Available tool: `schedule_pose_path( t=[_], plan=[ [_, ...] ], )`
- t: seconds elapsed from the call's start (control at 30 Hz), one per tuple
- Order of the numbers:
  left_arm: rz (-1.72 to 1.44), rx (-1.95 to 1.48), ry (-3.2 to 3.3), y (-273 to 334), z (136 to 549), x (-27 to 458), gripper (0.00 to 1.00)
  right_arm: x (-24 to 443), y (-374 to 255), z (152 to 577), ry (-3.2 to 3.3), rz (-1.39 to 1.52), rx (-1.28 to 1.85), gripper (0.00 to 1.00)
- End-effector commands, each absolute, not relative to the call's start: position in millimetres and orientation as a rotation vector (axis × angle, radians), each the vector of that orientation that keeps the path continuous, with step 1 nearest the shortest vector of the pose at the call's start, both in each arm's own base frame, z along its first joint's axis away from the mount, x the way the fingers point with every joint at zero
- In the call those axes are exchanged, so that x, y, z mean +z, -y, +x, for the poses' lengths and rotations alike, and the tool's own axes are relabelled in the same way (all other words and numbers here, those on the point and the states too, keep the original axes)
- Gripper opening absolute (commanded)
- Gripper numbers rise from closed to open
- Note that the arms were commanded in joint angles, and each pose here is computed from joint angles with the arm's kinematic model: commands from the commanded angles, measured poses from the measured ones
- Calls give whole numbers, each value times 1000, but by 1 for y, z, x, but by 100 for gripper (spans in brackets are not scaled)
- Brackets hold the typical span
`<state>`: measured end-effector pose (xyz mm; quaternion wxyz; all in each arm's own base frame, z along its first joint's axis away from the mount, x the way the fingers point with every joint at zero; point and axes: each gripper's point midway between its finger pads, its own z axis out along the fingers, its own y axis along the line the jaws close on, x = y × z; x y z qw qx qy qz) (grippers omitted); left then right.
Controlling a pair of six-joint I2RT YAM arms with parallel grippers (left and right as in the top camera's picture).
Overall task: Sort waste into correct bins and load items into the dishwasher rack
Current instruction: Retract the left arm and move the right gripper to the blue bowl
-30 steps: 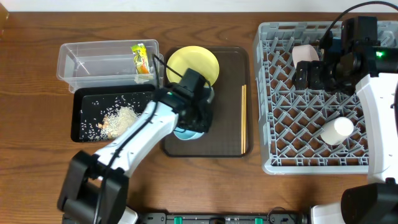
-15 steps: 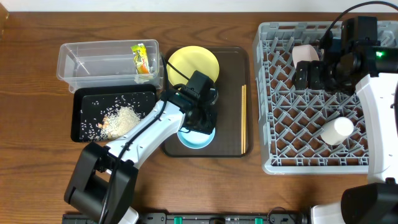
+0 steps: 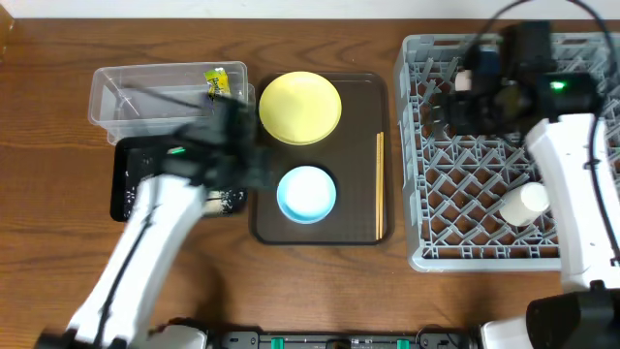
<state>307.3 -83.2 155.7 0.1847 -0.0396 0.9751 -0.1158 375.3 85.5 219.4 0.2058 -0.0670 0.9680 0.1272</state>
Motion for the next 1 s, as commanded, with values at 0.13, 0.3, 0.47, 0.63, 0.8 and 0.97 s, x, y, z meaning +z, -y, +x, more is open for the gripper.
schedule_pose_path(
  t=[0.13, 0.3, 0.47, 0.63, 0.8, 0.97],
  plan=[
    [-638, -226, -2621, -14, 294, 181, 71, 214, -168, 363, -2655, -499, 433, 97],
    [-797, -209, -2618, -43, 282, 176, 73, 183, -205, 353, -2733, -576, 457, 91],
    [-829, -202, -2621, -48, 278, 175, 73, 140, -237, 341, -2844, -635, 458, 81],
    [-829, -202, -2621, -48, 278, 175, 73, 96, -259, 329, -2943, -696, 436, 72],
    [-829, -202, -2622, -48, 278, 175, 73, 59, -265, 322, -3037, -711, 390, 60],
    [-829, -202, -2622, -48, 278, 175, 73, 34, -264, 319, -3100, -695, 364, 44]
  ],
)
